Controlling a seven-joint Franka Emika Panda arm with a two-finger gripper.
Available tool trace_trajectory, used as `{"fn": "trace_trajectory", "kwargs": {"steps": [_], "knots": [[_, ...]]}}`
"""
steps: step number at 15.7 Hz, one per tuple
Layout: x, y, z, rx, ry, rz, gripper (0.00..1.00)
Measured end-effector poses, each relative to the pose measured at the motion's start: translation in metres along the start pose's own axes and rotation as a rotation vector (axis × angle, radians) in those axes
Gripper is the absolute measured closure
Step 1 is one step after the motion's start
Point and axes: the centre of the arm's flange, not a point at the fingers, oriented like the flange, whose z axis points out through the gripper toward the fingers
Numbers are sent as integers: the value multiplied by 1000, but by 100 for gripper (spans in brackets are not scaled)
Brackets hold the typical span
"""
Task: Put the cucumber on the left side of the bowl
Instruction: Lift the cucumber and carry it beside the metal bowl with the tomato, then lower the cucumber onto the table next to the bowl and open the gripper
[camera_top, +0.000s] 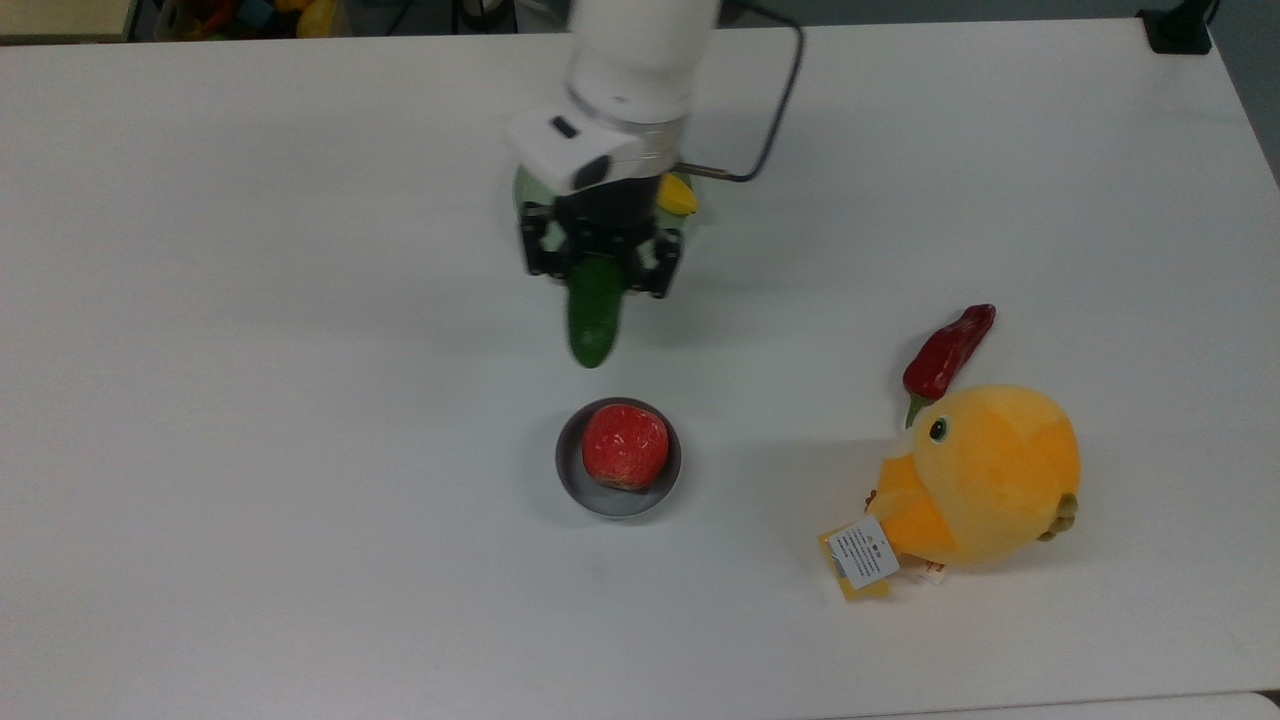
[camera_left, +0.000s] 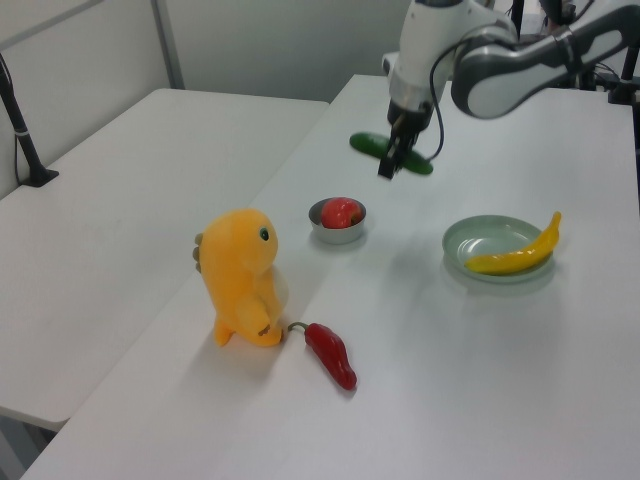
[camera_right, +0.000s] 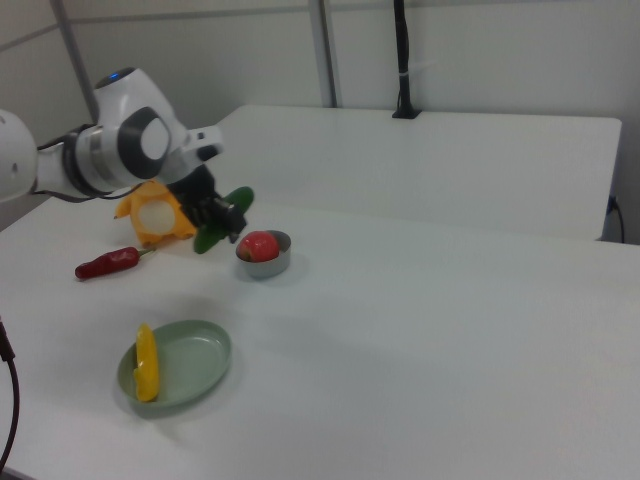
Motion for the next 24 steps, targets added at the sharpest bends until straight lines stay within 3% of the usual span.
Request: {"fn": "trace_trajectory", "kwargs": {"steps": [3, 8, 12, 17, 22, 24], "knots": [[-16, -52, 2, 30, -15, 37, 75], [-27, -87, 24, 44, -50, 114, 71], [-17, -104, 44, 83, -14, 113, 69], [4, -111, 51, 77, 81, 65, 65], [8, -121, 65, 111, 139, 19, 63], [5, -126, 75, 108, 142, -1, 48]]}}
